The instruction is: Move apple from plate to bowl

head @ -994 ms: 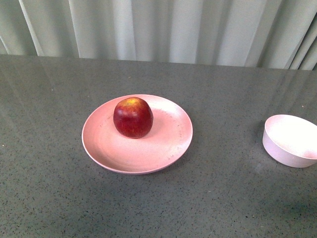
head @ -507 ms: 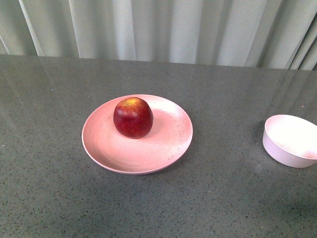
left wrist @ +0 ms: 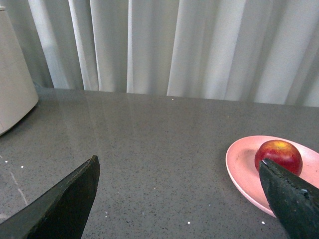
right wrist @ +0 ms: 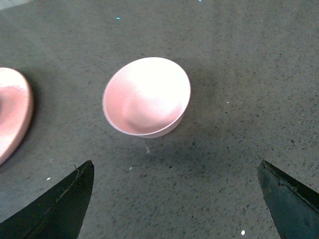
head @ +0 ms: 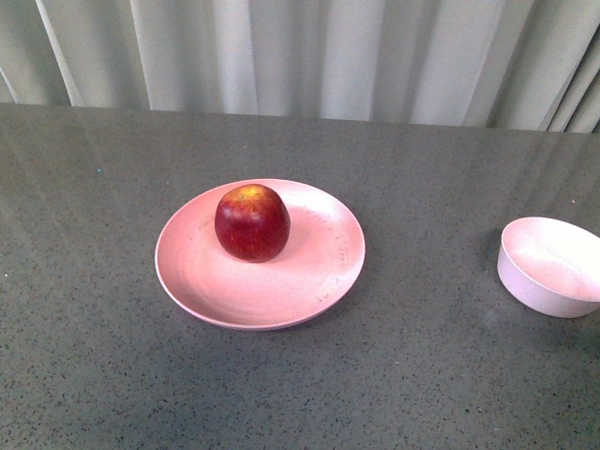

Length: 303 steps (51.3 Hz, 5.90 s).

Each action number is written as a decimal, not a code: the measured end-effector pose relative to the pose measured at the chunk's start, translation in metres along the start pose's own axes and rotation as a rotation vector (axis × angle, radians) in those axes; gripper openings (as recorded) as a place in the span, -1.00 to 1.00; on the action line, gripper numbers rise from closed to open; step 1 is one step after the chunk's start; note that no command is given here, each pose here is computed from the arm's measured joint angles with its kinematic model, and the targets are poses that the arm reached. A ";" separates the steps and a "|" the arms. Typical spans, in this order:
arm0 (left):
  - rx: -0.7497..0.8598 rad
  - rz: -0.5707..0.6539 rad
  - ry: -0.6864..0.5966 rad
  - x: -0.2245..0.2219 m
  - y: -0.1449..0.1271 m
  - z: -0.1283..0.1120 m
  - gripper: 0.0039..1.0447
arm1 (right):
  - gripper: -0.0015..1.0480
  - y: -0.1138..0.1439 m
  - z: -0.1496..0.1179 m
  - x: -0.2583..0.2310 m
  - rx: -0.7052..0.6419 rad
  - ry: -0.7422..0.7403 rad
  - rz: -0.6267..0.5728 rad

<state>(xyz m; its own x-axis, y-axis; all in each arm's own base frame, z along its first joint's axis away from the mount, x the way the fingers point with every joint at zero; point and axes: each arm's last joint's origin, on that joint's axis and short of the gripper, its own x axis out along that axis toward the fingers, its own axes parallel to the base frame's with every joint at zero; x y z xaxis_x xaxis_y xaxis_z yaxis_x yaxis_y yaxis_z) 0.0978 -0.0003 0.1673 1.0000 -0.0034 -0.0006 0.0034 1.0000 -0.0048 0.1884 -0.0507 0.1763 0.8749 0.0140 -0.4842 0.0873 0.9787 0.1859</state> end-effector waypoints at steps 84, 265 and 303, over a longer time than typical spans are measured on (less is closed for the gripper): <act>0.000 0.000 0.000 0.000 0.000 0.000 0.83 | -0.97 0.020 0.007 0.178 0.095 0.288 -0.094; 0.000 0.000 0.000 0.000 0.000 0.000 0.83 | -0.96 0.043 -0.047 -0.063 -0.202 -0.529 0.043; 0.000 0.000 0.000 0.000 0.000 0.000 0.83 | -0.96 0.041 -0.059 -0.077 -0.203 -0.522 0.043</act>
<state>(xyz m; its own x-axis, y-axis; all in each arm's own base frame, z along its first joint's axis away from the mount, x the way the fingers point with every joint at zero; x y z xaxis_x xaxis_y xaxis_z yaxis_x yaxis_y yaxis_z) 0.0978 -0.0003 0.1673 1.0000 -0.0034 -0.0006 0.0034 1.0000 -0.0048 0.0967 0.0001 0.1710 0.9998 0.0015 0.0174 -0.0016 1.0000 0.0032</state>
